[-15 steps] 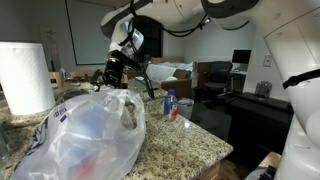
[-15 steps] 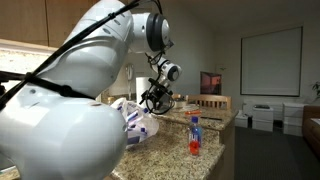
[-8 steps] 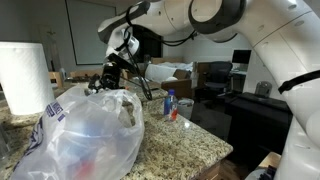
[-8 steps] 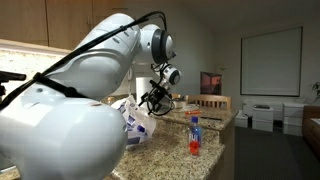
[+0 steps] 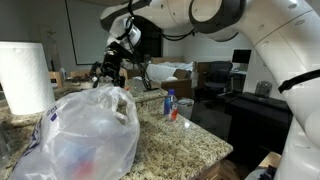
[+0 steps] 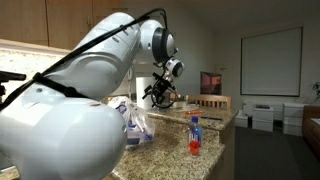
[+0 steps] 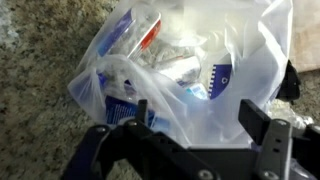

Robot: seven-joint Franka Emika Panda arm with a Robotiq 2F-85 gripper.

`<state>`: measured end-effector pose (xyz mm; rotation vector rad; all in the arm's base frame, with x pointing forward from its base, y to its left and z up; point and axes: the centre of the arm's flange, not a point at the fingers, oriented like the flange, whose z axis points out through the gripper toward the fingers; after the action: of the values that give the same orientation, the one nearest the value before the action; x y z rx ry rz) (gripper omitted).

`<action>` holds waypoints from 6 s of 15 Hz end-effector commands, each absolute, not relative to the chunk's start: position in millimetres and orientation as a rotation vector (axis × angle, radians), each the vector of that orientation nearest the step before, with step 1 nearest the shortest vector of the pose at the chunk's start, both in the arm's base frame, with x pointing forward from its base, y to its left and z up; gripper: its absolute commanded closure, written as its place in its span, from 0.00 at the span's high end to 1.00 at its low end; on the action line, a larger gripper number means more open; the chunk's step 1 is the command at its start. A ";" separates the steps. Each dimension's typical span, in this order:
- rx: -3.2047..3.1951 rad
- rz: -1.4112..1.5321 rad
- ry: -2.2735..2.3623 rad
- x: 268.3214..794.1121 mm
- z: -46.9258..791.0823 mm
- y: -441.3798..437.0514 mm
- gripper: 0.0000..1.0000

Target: Put the plastic bottles into the plastic bag

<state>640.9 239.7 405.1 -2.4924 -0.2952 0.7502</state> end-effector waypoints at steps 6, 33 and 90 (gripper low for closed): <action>-2.646 0.275 0.142 643.6 483.9 65.2 1.00; -3.070 0.001 1.039 503.5 425.0 -1.0 1.00; -2.289 0.878 -0.157 577.1 421.9 175.1 0.13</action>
<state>559.9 152.1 434.9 -2.2652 -0.2117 0.8664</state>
